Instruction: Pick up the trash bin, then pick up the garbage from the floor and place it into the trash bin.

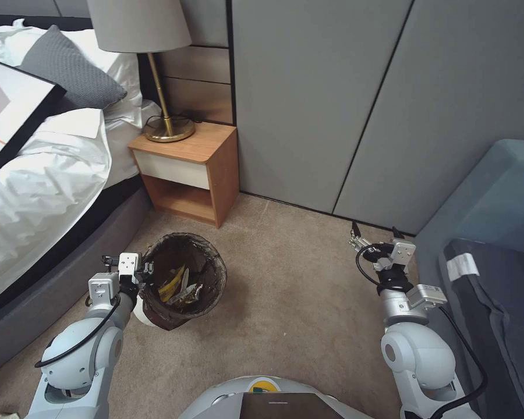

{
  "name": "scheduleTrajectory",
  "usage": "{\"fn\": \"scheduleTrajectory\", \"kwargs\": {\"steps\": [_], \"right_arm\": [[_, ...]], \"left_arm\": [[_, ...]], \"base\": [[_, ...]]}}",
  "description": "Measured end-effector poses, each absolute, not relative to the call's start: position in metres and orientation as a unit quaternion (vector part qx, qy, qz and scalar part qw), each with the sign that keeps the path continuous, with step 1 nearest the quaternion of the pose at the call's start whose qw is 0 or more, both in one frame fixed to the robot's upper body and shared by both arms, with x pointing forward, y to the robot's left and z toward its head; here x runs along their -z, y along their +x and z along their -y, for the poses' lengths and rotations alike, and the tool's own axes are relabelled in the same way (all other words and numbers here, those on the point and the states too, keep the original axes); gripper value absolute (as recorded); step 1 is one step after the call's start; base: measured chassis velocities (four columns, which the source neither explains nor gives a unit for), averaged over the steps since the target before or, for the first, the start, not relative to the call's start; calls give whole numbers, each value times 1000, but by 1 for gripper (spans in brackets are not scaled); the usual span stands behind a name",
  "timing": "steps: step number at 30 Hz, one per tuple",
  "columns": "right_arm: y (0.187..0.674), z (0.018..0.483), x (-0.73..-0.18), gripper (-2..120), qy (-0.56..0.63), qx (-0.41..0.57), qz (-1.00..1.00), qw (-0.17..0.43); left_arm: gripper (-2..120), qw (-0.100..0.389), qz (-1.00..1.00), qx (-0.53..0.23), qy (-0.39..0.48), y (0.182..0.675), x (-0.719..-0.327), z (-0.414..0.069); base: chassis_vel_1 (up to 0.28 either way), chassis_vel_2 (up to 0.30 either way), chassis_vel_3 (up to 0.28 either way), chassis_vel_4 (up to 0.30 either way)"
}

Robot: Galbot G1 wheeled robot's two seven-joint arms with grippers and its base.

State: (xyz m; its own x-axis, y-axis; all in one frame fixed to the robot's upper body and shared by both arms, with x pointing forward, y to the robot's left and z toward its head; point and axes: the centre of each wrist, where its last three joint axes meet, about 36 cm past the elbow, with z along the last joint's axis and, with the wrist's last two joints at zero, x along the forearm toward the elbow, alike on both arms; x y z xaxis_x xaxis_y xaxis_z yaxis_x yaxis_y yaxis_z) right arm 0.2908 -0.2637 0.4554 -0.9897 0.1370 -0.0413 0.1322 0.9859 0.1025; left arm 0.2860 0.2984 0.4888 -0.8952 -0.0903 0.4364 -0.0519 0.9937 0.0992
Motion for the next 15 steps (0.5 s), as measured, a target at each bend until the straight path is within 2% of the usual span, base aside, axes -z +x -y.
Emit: {"fn": "scheduleTrajectory", "kwargs": {"steps": [15], "right_arm": [[290,260,-452,100,64,-50,-997,20]], "left_arm": [[7,225,973,43,37,285,-490,-299]], "base": [[62,57,59,64]]}}
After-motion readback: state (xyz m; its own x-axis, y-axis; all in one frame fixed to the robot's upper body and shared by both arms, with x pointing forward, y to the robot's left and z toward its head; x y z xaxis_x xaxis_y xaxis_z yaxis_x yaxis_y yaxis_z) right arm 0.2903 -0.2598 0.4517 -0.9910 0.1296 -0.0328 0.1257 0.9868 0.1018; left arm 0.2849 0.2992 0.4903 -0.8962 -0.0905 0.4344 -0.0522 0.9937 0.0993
